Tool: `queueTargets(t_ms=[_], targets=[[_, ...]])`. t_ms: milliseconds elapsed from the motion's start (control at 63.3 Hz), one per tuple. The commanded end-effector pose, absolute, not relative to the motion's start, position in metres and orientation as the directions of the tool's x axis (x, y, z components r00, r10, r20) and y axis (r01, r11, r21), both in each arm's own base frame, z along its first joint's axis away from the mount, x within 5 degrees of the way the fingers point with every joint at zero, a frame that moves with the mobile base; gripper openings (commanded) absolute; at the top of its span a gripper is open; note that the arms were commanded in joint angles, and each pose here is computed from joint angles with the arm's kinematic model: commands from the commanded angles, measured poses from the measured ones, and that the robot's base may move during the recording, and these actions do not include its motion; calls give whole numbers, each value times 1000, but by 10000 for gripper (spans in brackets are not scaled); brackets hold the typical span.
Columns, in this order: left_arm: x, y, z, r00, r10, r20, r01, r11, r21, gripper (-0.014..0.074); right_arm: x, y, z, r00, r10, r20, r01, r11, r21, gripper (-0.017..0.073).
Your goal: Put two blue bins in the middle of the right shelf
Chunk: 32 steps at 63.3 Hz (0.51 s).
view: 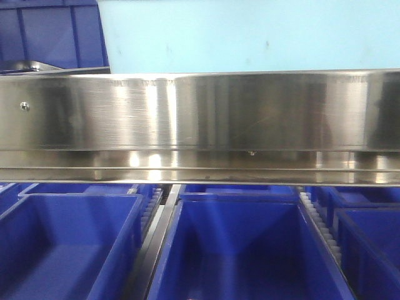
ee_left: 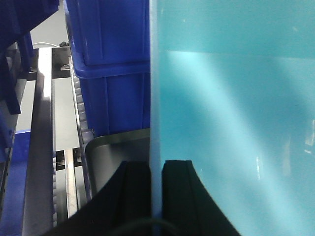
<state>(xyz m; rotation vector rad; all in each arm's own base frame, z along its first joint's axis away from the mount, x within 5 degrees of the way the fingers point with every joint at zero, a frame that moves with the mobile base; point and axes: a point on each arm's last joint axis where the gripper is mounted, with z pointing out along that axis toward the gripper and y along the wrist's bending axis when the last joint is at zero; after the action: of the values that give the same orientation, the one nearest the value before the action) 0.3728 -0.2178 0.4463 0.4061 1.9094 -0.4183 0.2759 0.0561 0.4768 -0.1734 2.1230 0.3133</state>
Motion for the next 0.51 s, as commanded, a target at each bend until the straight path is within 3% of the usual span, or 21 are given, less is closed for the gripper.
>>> queueTargets(t_ms=[0, 489], targets=[[371, -217, 458, -299, 47, -953, 473, 875, -106, -111, 271, 59, 486, -490, -12, -872, -282, 948, 145, -153], [371, -217, 458, -299, 47, -953, 473, 875, -106, -111, 271, 59, 486, -490, -12, -872, -282, 948, 145, -153]])
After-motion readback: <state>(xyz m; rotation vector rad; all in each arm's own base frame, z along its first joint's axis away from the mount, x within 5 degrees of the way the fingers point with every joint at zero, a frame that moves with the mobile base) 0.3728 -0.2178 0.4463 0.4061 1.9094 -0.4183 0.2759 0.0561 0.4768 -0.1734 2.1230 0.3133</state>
